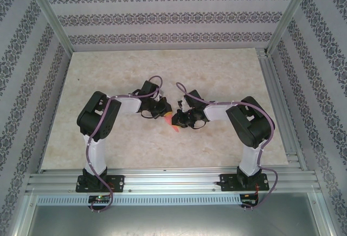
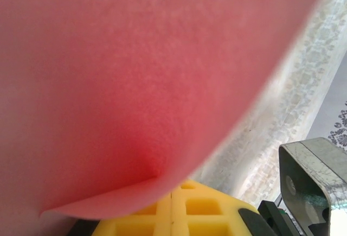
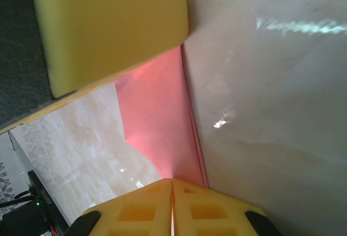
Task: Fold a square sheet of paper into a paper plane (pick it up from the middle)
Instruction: Fold the wing for the fifth time at the center of the table.
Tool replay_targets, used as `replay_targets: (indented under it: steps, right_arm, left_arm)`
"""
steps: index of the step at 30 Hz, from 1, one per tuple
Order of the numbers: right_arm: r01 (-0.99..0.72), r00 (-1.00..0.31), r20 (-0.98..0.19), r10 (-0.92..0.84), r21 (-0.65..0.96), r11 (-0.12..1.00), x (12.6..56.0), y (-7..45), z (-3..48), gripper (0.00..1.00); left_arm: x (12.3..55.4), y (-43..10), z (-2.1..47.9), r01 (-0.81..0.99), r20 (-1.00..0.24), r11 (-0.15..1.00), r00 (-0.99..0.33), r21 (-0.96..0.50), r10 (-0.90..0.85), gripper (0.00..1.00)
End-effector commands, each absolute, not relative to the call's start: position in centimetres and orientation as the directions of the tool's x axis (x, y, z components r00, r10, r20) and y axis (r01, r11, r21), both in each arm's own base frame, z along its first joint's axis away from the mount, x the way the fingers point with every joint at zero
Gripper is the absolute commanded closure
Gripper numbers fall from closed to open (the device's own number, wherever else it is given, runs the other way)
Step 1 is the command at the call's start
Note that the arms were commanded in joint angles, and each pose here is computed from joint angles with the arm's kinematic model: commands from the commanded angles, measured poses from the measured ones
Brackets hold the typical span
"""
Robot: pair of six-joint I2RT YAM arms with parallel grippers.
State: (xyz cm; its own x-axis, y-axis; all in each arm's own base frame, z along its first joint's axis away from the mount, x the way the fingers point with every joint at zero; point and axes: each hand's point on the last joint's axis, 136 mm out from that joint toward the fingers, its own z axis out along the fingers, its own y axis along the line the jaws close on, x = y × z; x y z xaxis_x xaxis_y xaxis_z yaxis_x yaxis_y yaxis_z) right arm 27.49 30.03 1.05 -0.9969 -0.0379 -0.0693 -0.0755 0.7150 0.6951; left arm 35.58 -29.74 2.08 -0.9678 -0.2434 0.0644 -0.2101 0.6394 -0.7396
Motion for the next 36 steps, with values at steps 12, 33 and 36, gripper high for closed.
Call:
replay_targets:
  steps: [12, 33, 36]
  right_arm:
    - [-0.005, -0.995, 0.085, -0.059, 0.530, 0.848, 22.7, 26.4, -4.9, 0.93]
    - [-0.017, -0.996, 0.064, -0.063, 0.553, 0.833, 23.5, 27.3, -4.1, 0.93]
    - [-0.017, -0.996, 0.063, -0.062, 0.552, 0.834, 23.6, 27.3, -4.1, 0.93]
  left_arm:
    - [39.9, -25.2, 0.1, -0.124, -0.038, 0.771, -0.981, -0.625, -0.188, 0.93]
    - [45.8, -24.0, 6.0, -0.008, -0.157, 0.745, -0.976, -0.666, -0.151, 0.86]
    - [45.5, -24.4, 9.0, 0.002, -0.181, 0.703, -0.967, -0.711, -0.180, 0.84]
